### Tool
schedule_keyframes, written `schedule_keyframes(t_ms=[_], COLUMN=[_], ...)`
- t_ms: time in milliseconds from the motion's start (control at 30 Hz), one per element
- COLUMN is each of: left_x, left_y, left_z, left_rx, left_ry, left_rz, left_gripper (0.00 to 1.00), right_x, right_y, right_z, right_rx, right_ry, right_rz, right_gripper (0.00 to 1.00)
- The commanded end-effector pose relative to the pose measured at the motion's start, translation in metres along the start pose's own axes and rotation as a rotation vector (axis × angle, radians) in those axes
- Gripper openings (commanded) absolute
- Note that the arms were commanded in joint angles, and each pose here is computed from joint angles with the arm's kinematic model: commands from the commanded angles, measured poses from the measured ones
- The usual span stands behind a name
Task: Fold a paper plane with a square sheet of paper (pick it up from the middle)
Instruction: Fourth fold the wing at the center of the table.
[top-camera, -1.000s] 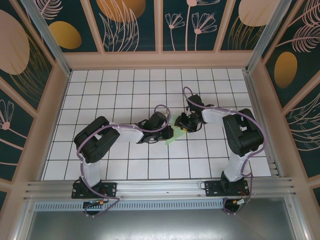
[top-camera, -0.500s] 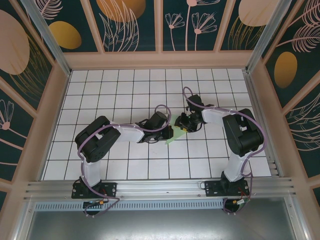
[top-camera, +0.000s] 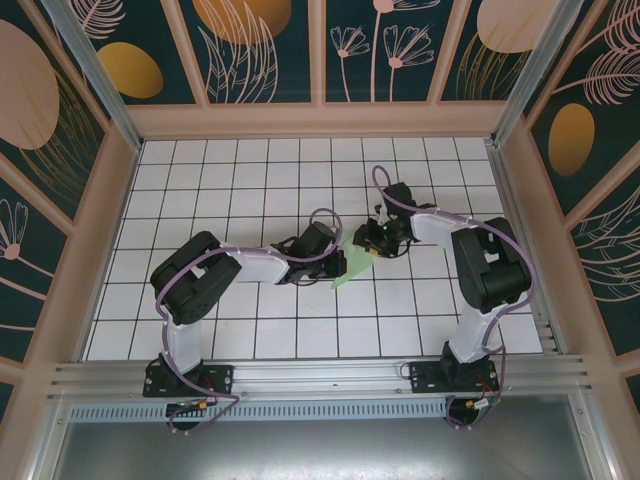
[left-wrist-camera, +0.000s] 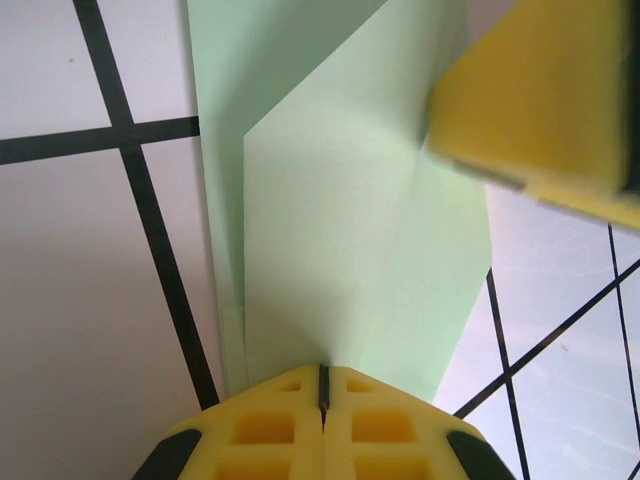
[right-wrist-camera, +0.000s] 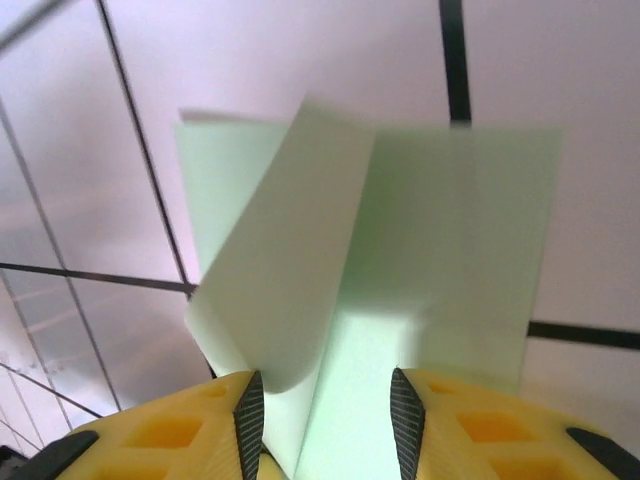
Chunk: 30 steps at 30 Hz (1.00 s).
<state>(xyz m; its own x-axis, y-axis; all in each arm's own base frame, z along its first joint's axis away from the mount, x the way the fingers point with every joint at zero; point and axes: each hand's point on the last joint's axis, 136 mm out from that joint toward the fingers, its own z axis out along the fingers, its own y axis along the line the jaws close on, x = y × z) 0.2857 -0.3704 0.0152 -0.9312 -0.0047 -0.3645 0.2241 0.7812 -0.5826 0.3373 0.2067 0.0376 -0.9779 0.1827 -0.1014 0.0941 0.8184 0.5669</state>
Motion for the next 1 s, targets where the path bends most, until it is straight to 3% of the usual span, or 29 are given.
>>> schedule_keyframes(t_ms=[0,67,300,433,733,967], left_x=[0.041,0.040,0.033,0.032,0.033,0.039], left_y=[0.040,0.039,0.032,0.032,0.033,0.038], left_z=[0.011,0.011,0.011,0.010,0.010,0.009], left_rx=[-0.129,-0.128,-0.119,-0.120,-0.127,-0.143], left_ry=[0.139,0.136,0.126,0.125,0.130,0.150], left_rz=[-0.041,-0.042,-0.032,-0.031,-0.031,-0.033], left_gripper=[0.00,0.00,0.00,0.00,0.00,0.00], right_x=[-0.016,-0.009,0.014,0.023,0.034,0.018], right_y=[0.035,0.043,0.042,0.034,0.017,-0.002], right_z=[-0.028,-0.030,-0.007,0.006,0.024,0.030], right_rx=[-0.126,-0.189,-0.222,-0.209,-0.180,-0.139], right_ry=[-0.083,-0.075,-0.006,0.034,0.094,0.063], right_rz=[-0.134,-0.153,-0.160,-0.149,-0.142,-0.121], right_gripper=[0.43,0.42,0.11,0.03,0.01,0.01])
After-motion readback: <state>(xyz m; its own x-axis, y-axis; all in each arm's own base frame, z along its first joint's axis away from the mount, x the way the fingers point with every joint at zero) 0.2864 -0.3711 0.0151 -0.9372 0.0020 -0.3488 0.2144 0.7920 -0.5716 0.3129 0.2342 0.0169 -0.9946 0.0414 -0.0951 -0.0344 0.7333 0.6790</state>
